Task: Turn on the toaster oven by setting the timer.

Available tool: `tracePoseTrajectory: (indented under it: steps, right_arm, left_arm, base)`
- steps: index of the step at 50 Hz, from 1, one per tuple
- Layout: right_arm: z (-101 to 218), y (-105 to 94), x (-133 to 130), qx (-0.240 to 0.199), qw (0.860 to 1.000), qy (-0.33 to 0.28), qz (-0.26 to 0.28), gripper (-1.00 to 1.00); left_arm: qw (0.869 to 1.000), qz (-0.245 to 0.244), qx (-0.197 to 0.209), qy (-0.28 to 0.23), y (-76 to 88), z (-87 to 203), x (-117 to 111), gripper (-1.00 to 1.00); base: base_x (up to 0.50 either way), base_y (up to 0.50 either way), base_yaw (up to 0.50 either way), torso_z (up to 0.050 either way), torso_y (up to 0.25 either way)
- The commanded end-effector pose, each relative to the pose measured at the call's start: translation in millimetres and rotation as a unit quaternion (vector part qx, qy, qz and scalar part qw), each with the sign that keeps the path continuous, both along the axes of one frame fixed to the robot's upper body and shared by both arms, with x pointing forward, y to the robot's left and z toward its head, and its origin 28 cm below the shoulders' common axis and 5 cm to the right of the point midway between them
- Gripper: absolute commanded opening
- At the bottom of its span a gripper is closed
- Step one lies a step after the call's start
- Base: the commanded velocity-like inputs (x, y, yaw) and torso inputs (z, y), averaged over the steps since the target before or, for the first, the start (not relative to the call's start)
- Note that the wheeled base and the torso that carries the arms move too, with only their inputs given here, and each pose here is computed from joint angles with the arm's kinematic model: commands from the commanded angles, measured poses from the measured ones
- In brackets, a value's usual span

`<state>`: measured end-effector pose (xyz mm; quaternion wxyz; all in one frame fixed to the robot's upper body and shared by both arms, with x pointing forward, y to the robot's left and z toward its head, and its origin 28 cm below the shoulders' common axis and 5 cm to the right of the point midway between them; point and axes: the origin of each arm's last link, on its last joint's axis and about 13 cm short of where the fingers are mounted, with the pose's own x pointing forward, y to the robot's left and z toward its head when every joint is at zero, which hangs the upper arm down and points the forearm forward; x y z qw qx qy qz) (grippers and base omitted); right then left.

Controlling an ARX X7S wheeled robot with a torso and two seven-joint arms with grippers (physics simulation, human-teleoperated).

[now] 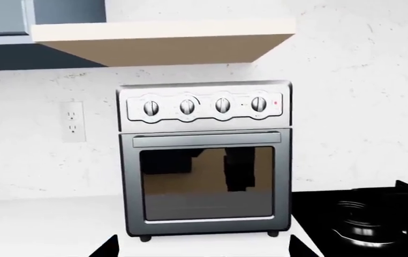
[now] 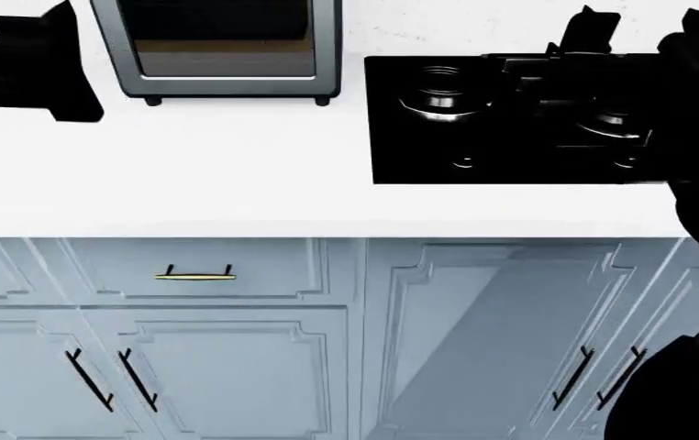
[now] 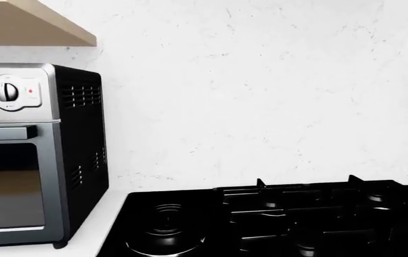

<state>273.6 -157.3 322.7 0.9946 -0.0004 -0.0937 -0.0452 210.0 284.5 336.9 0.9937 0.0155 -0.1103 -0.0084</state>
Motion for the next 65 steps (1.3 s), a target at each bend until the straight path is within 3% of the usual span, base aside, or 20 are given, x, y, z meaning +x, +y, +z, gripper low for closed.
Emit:
tracePoseTrajectory:
  steps: [1, 6, 8, 50, 65]
  right_arm:
    - [0.1, -0.2, 0.2, 0.002, 1.000, 0.000, 0.002, 1.00]
    - [-0.9, -0.5, -0.7, 0.000, 1.000, -0.002, 0.000, 1.00]
    - [-0.8, -0.3, -0.4, 0.016, 1.000, 0.017, 0.011, 1.00]
    - [-0.4, -0.7, -2.6, 0.010, 1.000, 0.009, 0.010, 1.00]
    - [-0.1, -0.4, -2.8, 0.011, 1.000, 0.008, 0.011, 1.00]
  left_arm:
    - [1.000, -0.004, 0.000, 0.001, -0.8, -1.9, -1.1, 1.00]
    - [1.000, -0.011, 0.011, -0.017, -1.5, -1.3, -1.9, 1.00]
    - [1.000, 0.003, -0.027, 0.005, 0.7, -3.8, -4.5, 1.00]
    - [1.000, 0.009, -0.024, -0.011, 1.0, -0.9, -3.4, 1.00]
    - [1.000, 0.006, -0.022, -0.011, 0.3, -1.3, -5.0, 1.00]
  base:
    - [0.00, 0.00, 0.00, 0.000, 0.000]
    - [0.00, 0.00, 0.00, 0.000, 0.000]
    - [0.00, 0.00, 0.00, 0.050, 0.000]
    - [0.00, 0.00, 0.00, 0.048, 0.000]
    - [0.00, 0.50, 0.00, 0.000, 0.000]
